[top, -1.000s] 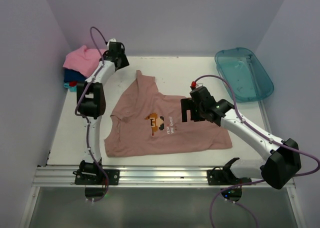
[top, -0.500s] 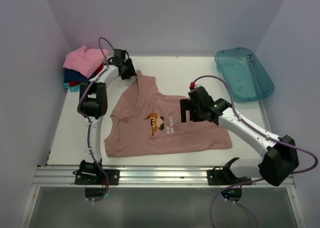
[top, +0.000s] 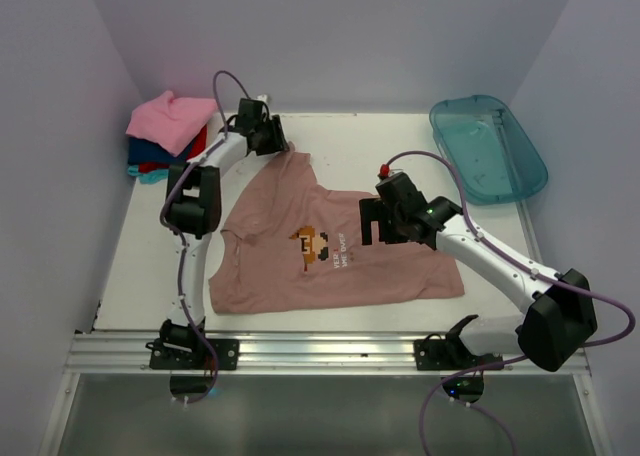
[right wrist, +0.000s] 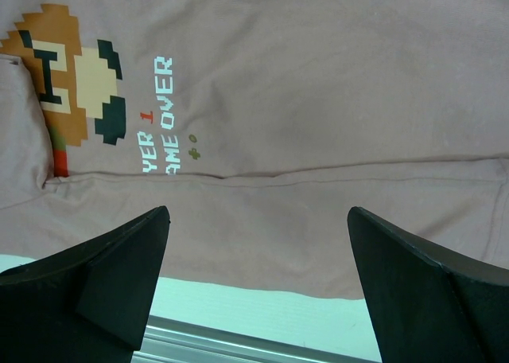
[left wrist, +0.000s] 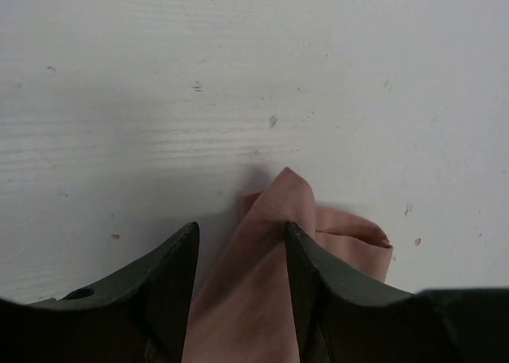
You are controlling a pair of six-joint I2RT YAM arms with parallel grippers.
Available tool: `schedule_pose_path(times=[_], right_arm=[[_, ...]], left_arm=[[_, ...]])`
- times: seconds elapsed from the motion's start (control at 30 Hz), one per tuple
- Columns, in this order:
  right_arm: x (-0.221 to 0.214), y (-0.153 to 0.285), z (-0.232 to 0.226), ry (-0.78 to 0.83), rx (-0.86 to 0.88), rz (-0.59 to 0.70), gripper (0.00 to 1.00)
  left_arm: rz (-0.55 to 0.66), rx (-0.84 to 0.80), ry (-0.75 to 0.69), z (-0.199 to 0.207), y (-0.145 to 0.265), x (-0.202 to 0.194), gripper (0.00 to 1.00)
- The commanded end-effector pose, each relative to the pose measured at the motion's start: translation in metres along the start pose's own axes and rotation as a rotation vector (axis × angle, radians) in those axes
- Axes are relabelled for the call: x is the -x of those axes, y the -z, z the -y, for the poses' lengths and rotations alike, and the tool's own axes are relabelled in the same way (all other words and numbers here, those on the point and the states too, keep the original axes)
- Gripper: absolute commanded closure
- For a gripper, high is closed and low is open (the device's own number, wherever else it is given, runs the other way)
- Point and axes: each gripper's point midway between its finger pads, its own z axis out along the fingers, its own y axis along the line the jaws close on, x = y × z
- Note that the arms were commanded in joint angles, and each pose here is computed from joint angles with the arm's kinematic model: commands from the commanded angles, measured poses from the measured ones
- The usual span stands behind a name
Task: Fold and stack the t-shirts
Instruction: Grap the side of the flattened tshirt furthest away from the robot with both arms
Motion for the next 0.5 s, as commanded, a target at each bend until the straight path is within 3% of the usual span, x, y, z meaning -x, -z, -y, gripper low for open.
schedule_pose_path(times=[0.0, 0.17, 0.47], right_arm=[[0.009, 0.005, -0.005, -0.010, 0.015, 0.018, 0.01], [0.008, 0.003, -0.005, -0.006, 0.015, 0.012, 0.01], [0.005, 0.002, -0.002, -0.002, 0.005, 0.010, 0.01]], left_arm=[[0.054, -0.025, -0.144, 0.027, 0.002, 0.014, 0.48], [0.067, 0.049, -0.276, 0.039, -0.001, 0.009, 0.47], [0.040, 0.146, -0.292, 0.022, -0.013, 0.001, 0.48]])
